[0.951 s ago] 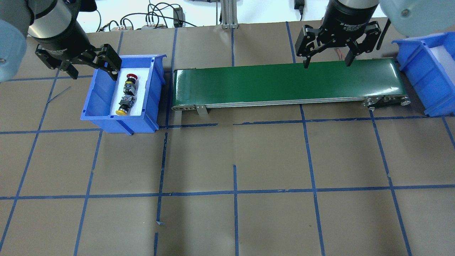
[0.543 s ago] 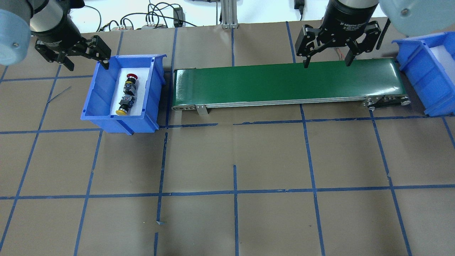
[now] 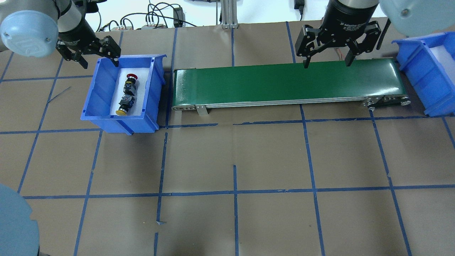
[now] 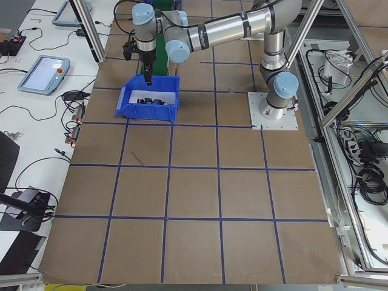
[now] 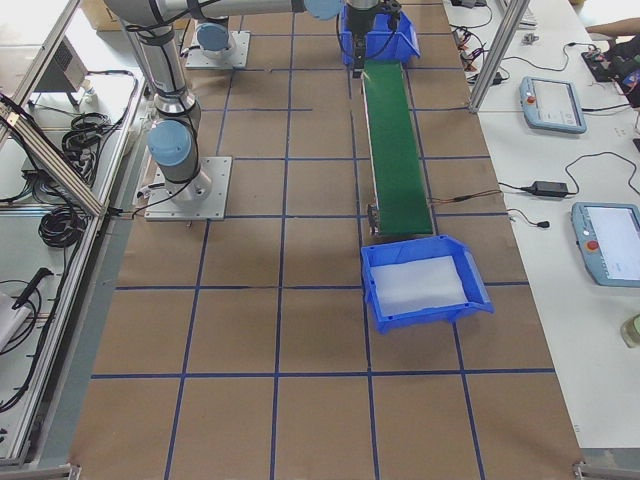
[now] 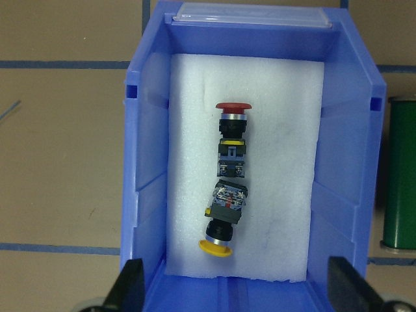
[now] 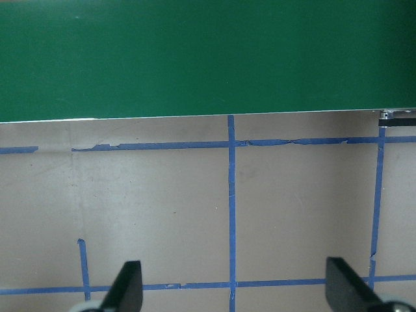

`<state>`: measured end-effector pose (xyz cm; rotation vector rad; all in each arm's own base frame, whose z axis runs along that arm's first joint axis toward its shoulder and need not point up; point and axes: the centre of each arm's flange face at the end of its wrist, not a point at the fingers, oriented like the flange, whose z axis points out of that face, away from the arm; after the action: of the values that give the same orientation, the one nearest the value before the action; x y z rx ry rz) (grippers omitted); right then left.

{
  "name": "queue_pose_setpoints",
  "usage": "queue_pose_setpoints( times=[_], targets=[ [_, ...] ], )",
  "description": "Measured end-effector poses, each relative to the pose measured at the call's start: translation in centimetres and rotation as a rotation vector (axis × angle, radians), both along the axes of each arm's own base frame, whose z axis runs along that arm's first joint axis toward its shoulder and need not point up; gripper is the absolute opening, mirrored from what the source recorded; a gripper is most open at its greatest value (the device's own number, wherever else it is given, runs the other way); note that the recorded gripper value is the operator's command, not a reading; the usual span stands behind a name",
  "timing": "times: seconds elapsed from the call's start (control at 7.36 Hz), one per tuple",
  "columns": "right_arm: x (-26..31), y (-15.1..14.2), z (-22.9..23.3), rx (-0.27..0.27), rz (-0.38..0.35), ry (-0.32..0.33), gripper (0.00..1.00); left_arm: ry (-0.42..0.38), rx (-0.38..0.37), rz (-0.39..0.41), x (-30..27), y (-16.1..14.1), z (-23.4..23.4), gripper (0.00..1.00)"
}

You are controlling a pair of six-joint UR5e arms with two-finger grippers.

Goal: Transport two buttons from left to right
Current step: 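Lower the left gripper and grasp the red-capped push button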

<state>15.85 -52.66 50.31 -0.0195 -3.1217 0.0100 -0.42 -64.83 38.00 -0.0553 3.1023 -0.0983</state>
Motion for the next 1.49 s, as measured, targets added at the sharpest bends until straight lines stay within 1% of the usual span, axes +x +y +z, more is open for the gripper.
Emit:
queue_pose_setpoints(
  times=[0.14, 0.41, 0.68, 0.95, 1.09, 1.49],
  targets=[
    [0.0, 0.0, 0.0, 0.000, 0.000, 0.001, 1.00, -0.005, -0.007, -0.004, 0.2, -1.0, -1.5, 0.94],
    [0.0, 0.0, 0.0, 0.000, 0.000, 0.001, 1.00, -0.006, -0.011, -0.015, 0.2, -2.7, -4.7, 0.94],
    [0.0, 0.0, 0.0, 0.000, 0.000, 0.002, 1.00, 0.001, 0.001, -0.021, 0.1, -3.8, -7.6, 0.95],
    [0.0, 0.0, 0.0, 0.000, 0.000, 0.003, 1.00, 0.014, 0.015, -0.022, 0.0, -4.3, -10.0, 0.94],
    [0.0, 0.0, 0.0, 0.000, 0.000, 0.003, 1.00, 0.032, 0.022, -0.023, -0.1, -4.3, -10.7, 0.88],
    [0.0, 0.0, 0.0, 0.000, 0.000, 0.003, 1.00, 0.058, 0.047, -0.024, -0.5, -4.3, -12.5, 0.85]
  ],
)
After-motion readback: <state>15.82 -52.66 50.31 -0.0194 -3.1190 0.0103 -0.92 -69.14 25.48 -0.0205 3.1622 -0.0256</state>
